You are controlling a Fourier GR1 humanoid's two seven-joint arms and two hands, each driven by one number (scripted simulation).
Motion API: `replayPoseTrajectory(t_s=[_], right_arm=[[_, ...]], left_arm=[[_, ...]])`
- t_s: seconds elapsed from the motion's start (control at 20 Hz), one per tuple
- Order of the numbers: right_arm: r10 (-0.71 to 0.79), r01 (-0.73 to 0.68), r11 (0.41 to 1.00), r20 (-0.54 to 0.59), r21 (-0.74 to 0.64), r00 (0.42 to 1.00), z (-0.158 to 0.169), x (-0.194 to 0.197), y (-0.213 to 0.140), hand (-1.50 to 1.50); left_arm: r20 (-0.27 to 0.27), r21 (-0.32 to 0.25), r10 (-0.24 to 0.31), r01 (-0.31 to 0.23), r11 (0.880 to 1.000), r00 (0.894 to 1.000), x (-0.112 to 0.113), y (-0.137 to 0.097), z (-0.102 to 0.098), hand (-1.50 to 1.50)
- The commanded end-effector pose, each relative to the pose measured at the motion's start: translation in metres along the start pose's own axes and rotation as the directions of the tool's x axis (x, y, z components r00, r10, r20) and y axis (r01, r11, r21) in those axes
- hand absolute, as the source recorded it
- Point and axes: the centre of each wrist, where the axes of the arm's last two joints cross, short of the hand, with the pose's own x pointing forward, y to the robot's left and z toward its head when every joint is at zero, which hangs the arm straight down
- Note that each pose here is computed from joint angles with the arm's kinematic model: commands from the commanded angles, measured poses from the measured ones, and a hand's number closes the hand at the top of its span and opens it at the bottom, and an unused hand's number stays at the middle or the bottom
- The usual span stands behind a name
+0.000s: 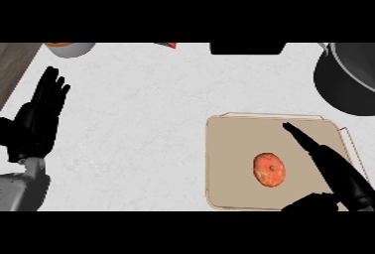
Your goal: Pick the squash from the tray and place it in the pot
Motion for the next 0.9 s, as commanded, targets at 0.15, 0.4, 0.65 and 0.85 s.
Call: replayPoseTrajectory(t_s=[0.15, 0.4, 0.65, 0.85], right_arm=[[0.055, -0.054, 0.998, -0.108, 0.012, 0.993, -0.014, 0.006, 0.030, -1.50], [0.047, -0.049, 0.999, -0.109, -0.009, 0.993, -0.031, -0.006, -0.002, -1.50], [0.058, -0.058, 0.998, -0.105, 0.007, 0.993, -0.037, -0.021, 0.027, -1.50], [0.083, -0.084, 0.996, -0.129, -0.002, 0.988, -0.033, -0.012, 0.040, -1.50]], left_arm=[[-0.007, -0.012, 0.021, -0.021, 1.000, 1.000, 0.009, 0.000, 0.012, 0.00], [0.002, -0.014, 0.031, -0.031, 0.999, 1.000, -0.003, -0.003, 0.011, 0.00], [-0.010, -0.008, 0.016, -0.017, 1.000, 1.000, 0.008, -0.004, -0.005, 0.00], [-0.001, 0.002, 0.009, -0.009, 1.000, 1.000, 0.003, -0.010, 0.013, 0.00]])
